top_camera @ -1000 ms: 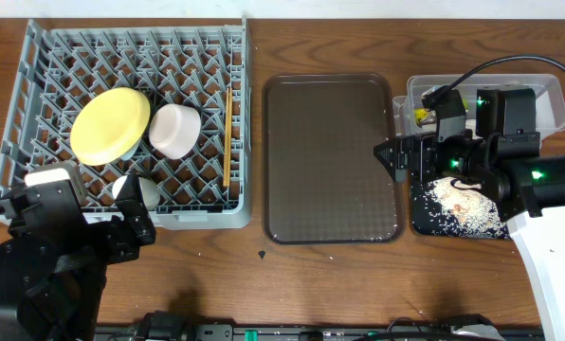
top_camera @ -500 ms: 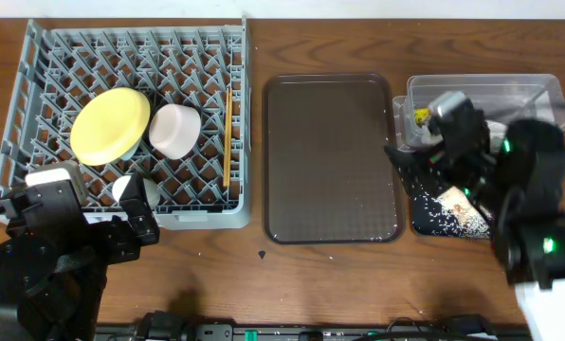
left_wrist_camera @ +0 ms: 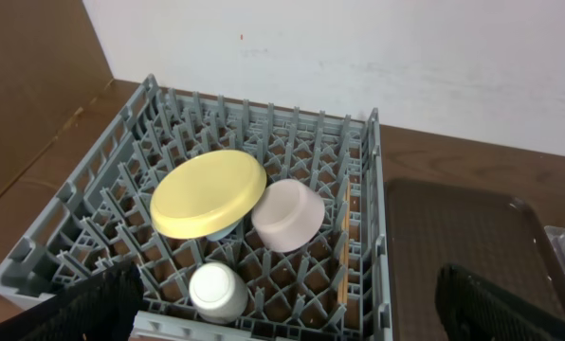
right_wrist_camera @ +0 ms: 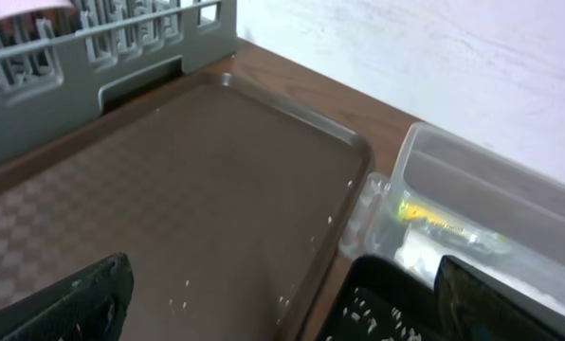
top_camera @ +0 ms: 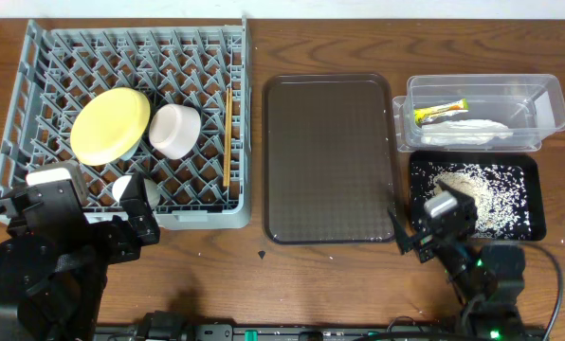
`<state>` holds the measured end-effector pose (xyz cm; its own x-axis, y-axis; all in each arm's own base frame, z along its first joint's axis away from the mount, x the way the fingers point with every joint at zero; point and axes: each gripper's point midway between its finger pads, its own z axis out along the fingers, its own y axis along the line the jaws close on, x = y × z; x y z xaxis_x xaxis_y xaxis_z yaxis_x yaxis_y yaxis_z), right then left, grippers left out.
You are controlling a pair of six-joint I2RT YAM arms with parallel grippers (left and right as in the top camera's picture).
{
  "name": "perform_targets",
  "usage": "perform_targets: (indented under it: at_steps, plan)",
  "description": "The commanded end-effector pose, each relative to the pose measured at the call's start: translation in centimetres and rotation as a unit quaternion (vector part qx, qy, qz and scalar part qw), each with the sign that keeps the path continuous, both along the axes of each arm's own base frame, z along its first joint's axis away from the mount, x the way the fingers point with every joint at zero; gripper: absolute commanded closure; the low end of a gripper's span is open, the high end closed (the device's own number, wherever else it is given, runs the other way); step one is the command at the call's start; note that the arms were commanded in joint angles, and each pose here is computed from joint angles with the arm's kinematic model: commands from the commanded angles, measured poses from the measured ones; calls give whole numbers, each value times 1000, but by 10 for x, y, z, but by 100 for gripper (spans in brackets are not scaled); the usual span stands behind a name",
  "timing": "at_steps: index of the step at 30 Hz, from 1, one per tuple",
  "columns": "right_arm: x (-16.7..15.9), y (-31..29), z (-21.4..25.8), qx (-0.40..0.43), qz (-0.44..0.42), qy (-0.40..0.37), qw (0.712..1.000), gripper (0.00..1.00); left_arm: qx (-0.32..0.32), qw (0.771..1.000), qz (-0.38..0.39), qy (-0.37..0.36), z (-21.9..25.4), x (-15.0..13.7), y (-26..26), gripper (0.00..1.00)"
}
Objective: Sort waste into correct bins and load items into the dishwasher
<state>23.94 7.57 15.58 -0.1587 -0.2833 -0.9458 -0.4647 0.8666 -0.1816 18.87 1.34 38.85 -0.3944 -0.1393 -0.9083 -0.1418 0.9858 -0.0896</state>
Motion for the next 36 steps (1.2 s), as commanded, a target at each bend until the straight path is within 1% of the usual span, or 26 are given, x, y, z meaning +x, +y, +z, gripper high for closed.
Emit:
perform_targets:
  at_steps: [1,3,7,11,36]
  plan:
    - [-6,-3,-13,0,-6,-24,1000,1,-1,1000,-1,3,-1,0,-1,2]
    - [-8,-3,-17,1,-6,-40,999,1,-1,1000,-1,3,-1,0,-1,2]
    - [-9,-10,6,21,-30,-90,995,1,-1,1000,-1,3,-1,0,-1,2]
    - [-4,-11,8,28,-37,-113,992,1,-1,1000,-1,3,-1,0,-1,2]
    - [-4,-11,8,28,-35,-112,993,1,-1,1000,-1,3,-1,0,-1,2]
